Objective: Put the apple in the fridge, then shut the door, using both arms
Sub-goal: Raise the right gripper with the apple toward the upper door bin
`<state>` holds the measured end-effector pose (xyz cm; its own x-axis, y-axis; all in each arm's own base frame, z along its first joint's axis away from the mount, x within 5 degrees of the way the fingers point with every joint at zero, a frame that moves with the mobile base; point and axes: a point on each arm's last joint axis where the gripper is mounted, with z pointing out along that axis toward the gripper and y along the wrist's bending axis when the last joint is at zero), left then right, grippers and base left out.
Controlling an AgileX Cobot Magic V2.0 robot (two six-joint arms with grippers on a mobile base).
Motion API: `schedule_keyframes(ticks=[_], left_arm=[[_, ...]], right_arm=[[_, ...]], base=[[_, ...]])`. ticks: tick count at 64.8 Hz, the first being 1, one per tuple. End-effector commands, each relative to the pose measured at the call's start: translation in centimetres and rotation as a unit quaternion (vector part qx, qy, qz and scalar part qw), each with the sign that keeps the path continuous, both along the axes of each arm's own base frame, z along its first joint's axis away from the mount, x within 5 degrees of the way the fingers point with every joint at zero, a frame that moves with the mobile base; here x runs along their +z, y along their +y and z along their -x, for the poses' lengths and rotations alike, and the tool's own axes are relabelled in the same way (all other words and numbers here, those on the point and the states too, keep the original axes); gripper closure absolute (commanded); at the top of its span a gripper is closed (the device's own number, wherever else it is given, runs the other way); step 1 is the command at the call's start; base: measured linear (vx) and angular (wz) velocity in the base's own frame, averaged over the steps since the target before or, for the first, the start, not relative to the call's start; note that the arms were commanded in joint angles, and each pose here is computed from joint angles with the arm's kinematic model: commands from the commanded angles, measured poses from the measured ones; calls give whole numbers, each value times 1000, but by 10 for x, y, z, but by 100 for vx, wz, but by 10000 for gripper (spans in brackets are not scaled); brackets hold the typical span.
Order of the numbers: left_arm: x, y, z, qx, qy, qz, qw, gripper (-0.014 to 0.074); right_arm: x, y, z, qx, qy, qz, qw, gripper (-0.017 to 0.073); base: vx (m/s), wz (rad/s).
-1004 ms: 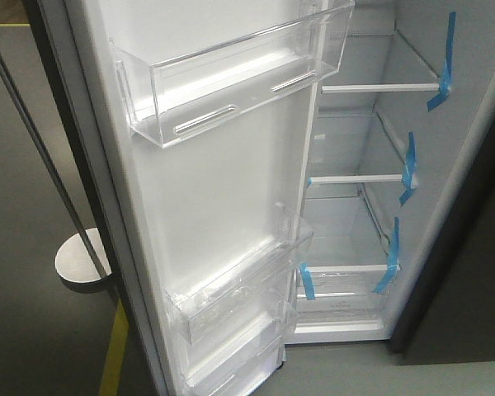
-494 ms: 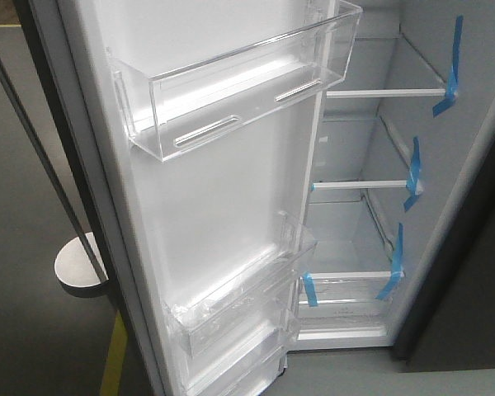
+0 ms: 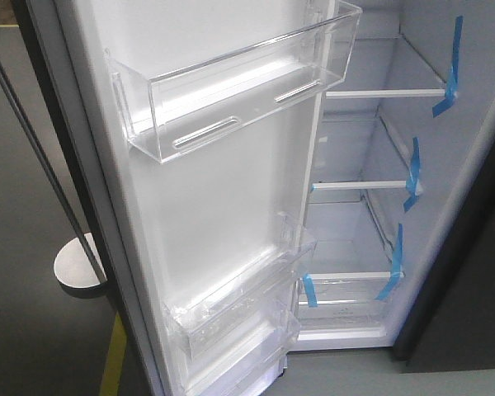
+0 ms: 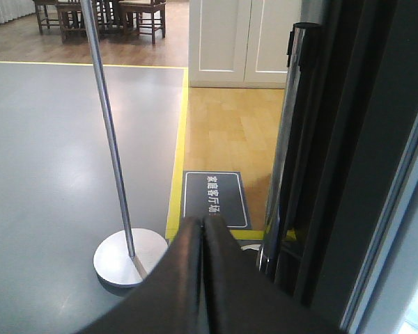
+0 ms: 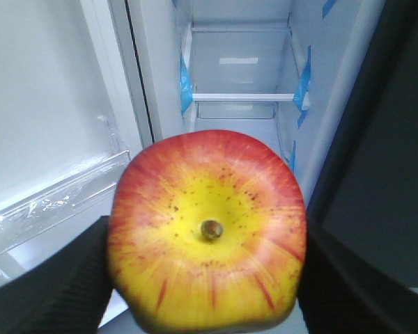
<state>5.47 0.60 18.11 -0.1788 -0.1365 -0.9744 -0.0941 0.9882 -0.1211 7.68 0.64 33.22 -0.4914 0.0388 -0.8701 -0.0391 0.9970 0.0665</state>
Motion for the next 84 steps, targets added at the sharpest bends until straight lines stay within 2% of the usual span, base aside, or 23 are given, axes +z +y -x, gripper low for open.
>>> schedule_keyframes(ticks=[1,67,74,84], left_arm=[[1,-2,-1,-11,-34,4,999,599],[1,-2,-1,-11,-34,4,999,599],[1,-2,-1,-11,-34,4,999,599],[1,-2,-1,-11,-34,4,999,599]], right_arm=[[14,-1,-3,-8,-47,-1,999,435],[14,-1,-3,-8,-47,-2,999,435],[16,-1,-4,-10,-60,-6,998,435],[20,3,-5,-4,-73,-43,996,435]], base=[[0,0],[0,0],[0,0],[0,0]])
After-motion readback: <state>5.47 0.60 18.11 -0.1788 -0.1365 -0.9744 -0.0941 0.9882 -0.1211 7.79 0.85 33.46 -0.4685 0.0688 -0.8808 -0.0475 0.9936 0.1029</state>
